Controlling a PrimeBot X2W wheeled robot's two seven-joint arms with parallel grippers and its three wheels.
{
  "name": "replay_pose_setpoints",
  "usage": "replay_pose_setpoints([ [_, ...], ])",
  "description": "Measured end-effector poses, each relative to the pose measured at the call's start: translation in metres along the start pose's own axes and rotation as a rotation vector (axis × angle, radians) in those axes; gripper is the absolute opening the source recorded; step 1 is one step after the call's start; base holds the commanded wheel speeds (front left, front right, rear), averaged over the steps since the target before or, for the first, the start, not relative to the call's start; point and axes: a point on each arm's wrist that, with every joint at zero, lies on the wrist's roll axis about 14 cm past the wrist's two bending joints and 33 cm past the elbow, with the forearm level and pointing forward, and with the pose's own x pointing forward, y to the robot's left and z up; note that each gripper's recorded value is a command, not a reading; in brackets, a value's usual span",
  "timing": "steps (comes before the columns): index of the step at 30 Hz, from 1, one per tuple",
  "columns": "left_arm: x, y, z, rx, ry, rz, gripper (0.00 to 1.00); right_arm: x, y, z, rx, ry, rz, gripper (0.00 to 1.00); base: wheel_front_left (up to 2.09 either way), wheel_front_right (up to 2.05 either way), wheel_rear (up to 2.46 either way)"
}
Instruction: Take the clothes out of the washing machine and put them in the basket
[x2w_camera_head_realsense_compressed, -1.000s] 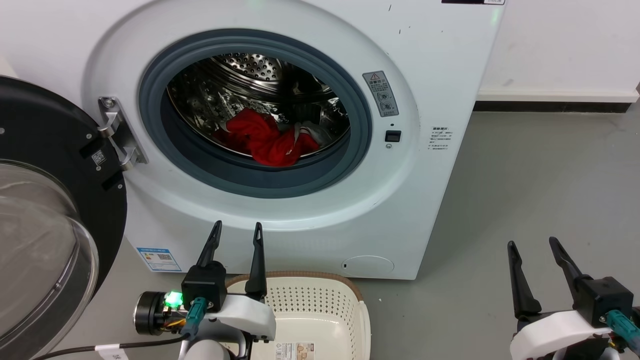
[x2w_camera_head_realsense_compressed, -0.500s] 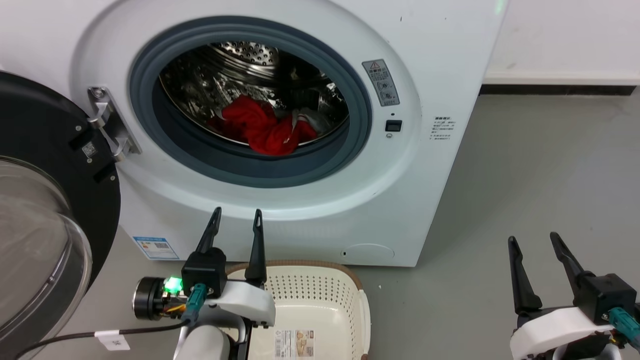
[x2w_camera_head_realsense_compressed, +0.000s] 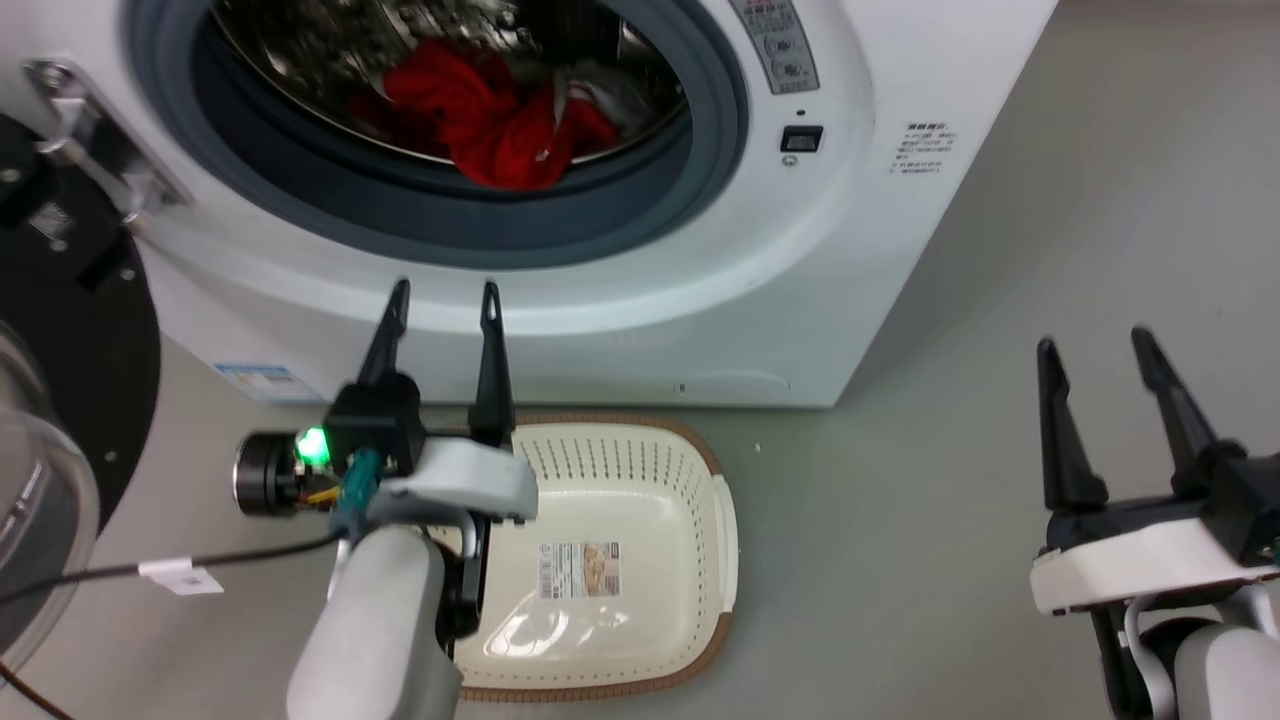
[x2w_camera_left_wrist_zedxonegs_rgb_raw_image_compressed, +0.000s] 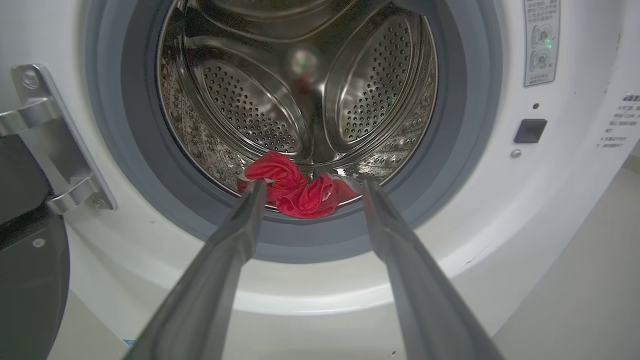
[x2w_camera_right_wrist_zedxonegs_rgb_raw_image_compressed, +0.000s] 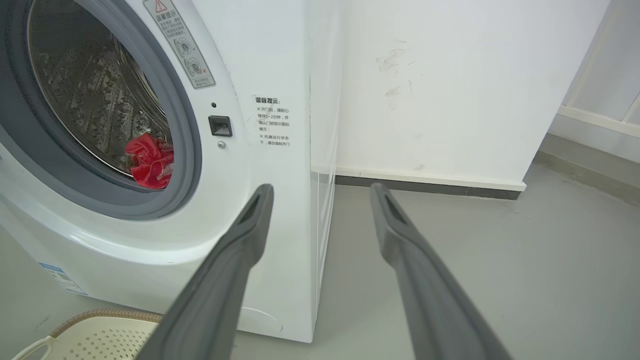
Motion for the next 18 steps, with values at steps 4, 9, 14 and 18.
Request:
replay_pose_setpoints([
  [4, 0.031, 0.001, -0.013, -0.001, 0.009, 0.0, 1.0, 0.018, -0.004, -0.011, 0.015, 0.006, -0.007, 1.0, 0.0, 0.0, 0.0],
  [9, 0.072, 0.004, -0.037, -0.001, 0.039, -0.006, 1.0, 0.032, -0.01, -0.037, 0.018, 0.05, -0.018, 1.0, 0.0, 0.0, 0.0],
  [14, 0.113, 0.009, -0.061, 0.017, 0.07, -0.014, 1.0, 0.041, -0.013, -0.06, 0.023, 0.084, -0.024, 1.0, 0.0, 0.0, 0.0],
  [18, 0.146, 0.009, -0.079, 0.018, 0.099, -0.029, 1.0, 0.044, -0.016, -0.073, 0.041, 0.101, -0.028, 1.0, 0.0, 0.0, 0.0],
])
